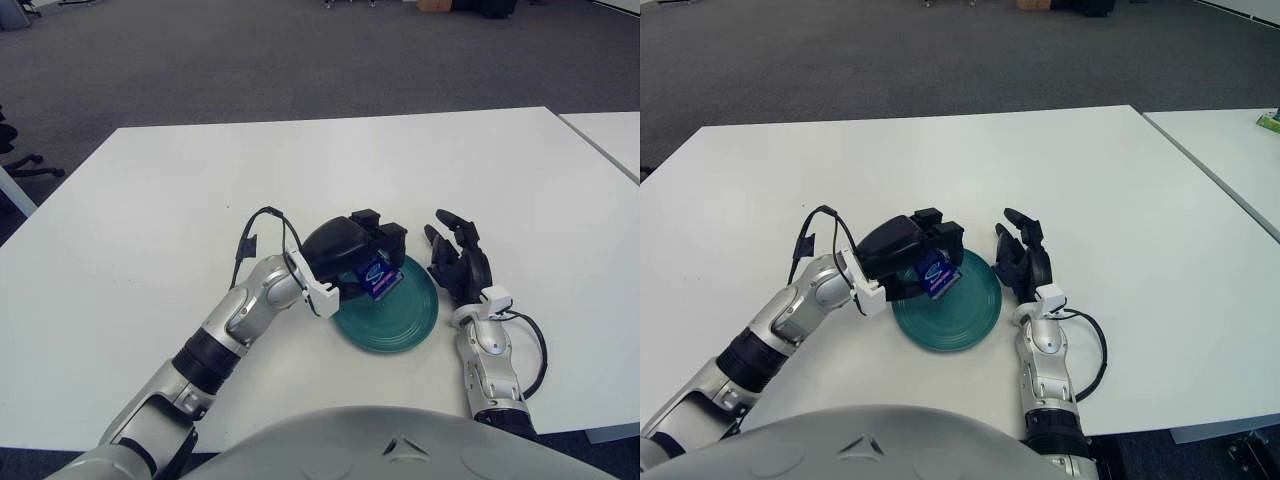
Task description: Put the gum into the plate.
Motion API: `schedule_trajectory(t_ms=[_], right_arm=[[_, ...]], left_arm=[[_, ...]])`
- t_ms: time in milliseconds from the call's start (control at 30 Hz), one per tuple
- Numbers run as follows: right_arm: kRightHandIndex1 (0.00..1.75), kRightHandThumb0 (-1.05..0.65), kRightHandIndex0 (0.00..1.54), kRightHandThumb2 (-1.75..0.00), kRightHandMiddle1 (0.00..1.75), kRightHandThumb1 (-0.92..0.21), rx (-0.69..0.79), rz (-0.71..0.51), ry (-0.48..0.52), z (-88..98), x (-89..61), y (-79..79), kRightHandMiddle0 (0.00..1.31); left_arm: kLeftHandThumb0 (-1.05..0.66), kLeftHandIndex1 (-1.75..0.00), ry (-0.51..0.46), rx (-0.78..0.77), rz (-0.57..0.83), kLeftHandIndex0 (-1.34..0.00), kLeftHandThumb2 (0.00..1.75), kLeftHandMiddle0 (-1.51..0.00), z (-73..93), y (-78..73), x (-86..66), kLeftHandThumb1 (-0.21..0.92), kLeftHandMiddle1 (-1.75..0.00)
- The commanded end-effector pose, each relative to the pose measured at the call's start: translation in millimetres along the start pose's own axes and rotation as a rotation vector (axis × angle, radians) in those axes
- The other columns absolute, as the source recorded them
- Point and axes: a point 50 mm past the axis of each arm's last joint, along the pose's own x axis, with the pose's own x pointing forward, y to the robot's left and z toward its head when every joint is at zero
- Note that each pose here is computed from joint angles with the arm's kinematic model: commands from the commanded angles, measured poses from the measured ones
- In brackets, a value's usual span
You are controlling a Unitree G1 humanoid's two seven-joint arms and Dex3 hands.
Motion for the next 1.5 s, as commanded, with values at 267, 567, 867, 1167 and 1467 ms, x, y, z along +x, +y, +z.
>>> schedule_trajectory(t_ms=[267,567,867,1167,1467], right_arm=[[0.04,-0.53,0.43,-0.84,0.84,-0.92,-0.036,-0.015,0.118,-15.9,-7.6,3.2,0.00],[0.01,-0.55,0.37,-0.89,0.81,-0.92,-0.078,0.019,0.068,-7.4,-6.4,7.2,0.00],[0.00,-0.57,0.30,-0.91,0.78,-0.92,-0.090,0.034,0.054,-2.9,-3.8,10.1,0.00],[0.05,-0.56,0.38,-0.89,0.83,-0.92,-0.108,0.023,0.061,-1.2,-2.4,10.5,0.00],[0.08,-0.56,0.48,-0.85,0.90,-0.92,-0.094,0.001,0.088,-3.2,-4.2,11.2,0.01]], left_arm=[[-0.81,-0.56,0.021,-0.061,-0.146,-0.03,0.33,-0.06,-5.4,-6.9,-5.7,0.75,-0.50],[-1.04,-0.02,-0.019,-0.012,-0.111,0.00,0.22,0.00,-6.2,-2.9,-11.5,0.91,-0.02],[-1.05,0.00,-0.032,0.005,-0.107,0.00,0.32,0.00,-8.1,0.6,-11.3,0.92,0.00],[-1.05,0.00,-0.035,-0.077,-0.047,0.00,0.19,0.00,-10.8,6.8,-9.2,0.92,0.00],[-1.05,0.00,0.023,-0.192,0.010,0.00,0.03,0.00,-20.8,23.1,-18.9,0.87,0.00]])
